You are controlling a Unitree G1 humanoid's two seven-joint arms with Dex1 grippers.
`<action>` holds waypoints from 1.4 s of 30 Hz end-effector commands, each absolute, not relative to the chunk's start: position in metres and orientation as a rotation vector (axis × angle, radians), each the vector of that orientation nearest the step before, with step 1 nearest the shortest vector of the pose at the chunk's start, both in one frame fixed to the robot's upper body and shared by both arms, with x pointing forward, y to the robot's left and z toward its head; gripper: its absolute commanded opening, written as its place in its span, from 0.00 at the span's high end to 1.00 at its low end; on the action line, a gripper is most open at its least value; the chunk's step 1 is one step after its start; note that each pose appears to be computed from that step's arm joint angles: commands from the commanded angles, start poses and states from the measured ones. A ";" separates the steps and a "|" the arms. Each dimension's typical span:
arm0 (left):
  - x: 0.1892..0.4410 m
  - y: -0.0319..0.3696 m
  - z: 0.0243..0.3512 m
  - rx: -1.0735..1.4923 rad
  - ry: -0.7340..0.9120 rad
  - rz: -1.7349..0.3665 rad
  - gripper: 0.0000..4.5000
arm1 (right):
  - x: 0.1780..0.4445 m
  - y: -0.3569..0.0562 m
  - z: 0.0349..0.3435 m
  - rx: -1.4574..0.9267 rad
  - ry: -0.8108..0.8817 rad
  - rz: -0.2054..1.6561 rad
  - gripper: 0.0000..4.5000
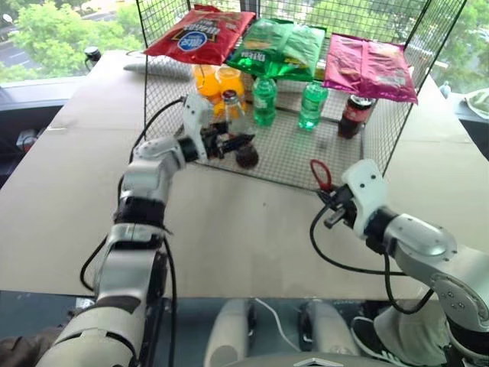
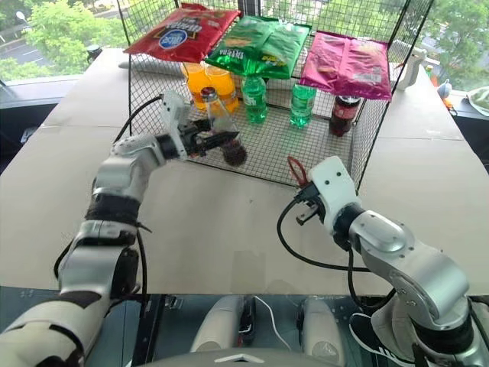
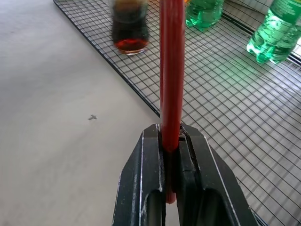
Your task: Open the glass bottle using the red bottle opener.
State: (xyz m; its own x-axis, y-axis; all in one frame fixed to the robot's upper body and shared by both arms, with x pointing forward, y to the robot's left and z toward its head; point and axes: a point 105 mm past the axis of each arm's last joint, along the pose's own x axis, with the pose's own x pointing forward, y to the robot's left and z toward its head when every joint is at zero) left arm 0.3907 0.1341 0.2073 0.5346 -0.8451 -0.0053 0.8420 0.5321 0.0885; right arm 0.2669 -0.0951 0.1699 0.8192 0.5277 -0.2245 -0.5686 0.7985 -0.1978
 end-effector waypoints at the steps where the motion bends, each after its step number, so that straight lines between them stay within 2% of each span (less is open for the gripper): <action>1: 0.353 0.113 0.240 0.130 -0.131 -1.177 0.45 | 0.265 -0.099 0.184 -0.283 0.092 0.581 1.00; 4: 0.332 0.099 0.224 0.140 -0.125 -1.246 0.45 | 0.267 -0.104 0.190 -0.338 0.051 0.551 1.00; 8: 0.318 0.084 0.210 0.138 -0.081 -1.319 0.45 | 0.273 -0.104 0.206 -0.434 -0.056 0.511 1.00; 13: 0.317 0.064 0.193 0.188 -0.070 -1.364 0.45 | 0.279 -0.094 0.226 -0.522 -0.193 0.484 1.00; 25: 0.318 0.048 0.174 0.262 -0.041 -1.415 0.45 | 0.295 -0.079 0.209 -0.662 -0.229 0.474 1.00; 26: 0.319 0.048 0.174 0.261 -0.039 -1.413 0.27 | 0.295 -0.080 0.208 -0.657 -0.225 0.466 1.00; 30: 0.320 0.051 0.174 0.264 -0.044 -1.402 0.01 | 0.294 -0.082 0.205 -0.647 -0.218 0.451 1.00; 42: 0.314 0.062 0.201 0.250 -0.140 -1.405 0.01 | 0.296 -0.091 0.208 -0.610 -0.218 0.408 1.00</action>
State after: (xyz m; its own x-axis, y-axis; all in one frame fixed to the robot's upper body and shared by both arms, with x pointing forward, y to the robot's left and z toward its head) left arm 0.3198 0.0619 0.1827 0.1881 -0.9784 -0.0863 0.9658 0.1683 0.1971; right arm 0.2976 -0.0858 0.1947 0.8955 0.4445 0.0228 -0.3476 0.7304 -0.5879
